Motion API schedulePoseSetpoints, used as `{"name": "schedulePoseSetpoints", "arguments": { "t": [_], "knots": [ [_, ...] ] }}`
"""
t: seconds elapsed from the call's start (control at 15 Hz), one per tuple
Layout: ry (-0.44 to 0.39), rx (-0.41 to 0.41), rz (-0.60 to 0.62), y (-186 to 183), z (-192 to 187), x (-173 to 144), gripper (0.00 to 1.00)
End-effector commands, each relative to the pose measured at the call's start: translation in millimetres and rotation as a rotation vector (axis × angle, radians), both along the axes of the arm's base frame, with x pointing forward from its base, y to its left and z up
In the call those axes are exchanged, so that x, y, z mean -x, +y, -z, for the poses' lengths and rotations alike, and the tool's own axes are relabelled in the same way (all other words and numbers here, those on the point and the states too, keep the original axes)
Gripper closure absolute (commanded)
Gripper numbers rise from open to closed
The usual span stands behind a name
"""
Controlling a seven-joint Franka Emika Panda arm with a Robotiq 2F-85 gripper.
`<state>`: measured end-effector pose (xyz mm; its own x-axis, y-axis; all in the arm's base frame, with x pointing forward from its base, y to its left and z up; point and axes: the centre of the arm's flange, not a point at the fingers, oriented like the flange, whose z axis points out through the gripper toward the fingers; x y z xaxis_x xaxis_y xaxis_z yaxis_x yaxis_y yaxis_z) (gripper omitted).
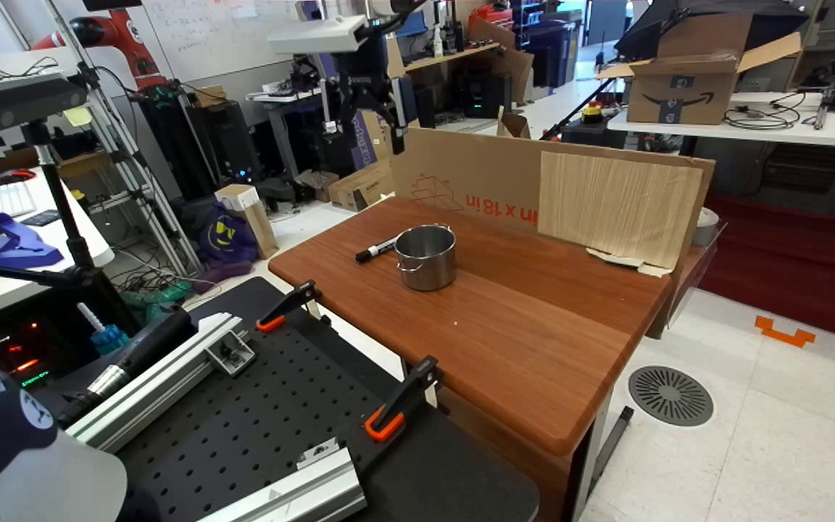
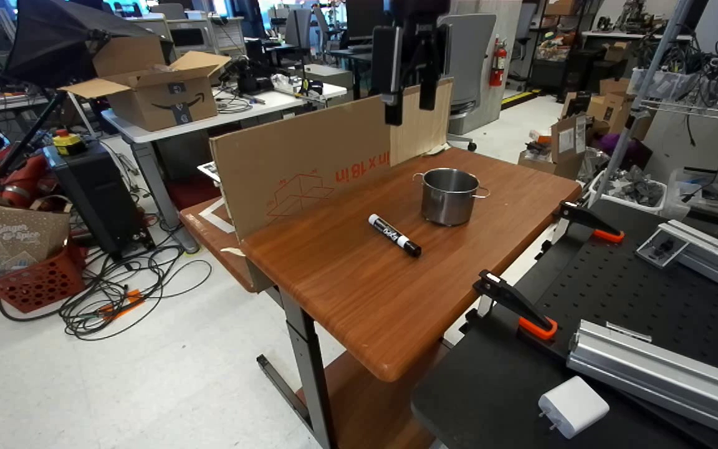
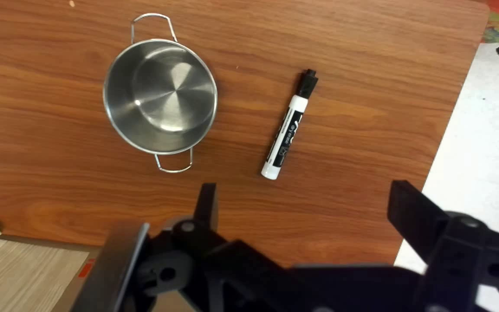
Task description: Pick up the marker and place it in the cup
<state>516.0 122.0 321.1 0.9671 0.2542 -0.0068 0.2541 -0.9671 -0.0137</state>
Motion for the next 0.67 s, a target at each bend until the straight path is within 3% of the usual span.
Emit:
{"name": "schedulePoseSetpoints", "arguments": {
  "t": [0.0,0.6],
  "knots": [
    [0.025,-0.015,0.034,19,27,-21,0.00],
    [0.118,0.014,0.153,26,97,-42,0.00]
  ]
}}
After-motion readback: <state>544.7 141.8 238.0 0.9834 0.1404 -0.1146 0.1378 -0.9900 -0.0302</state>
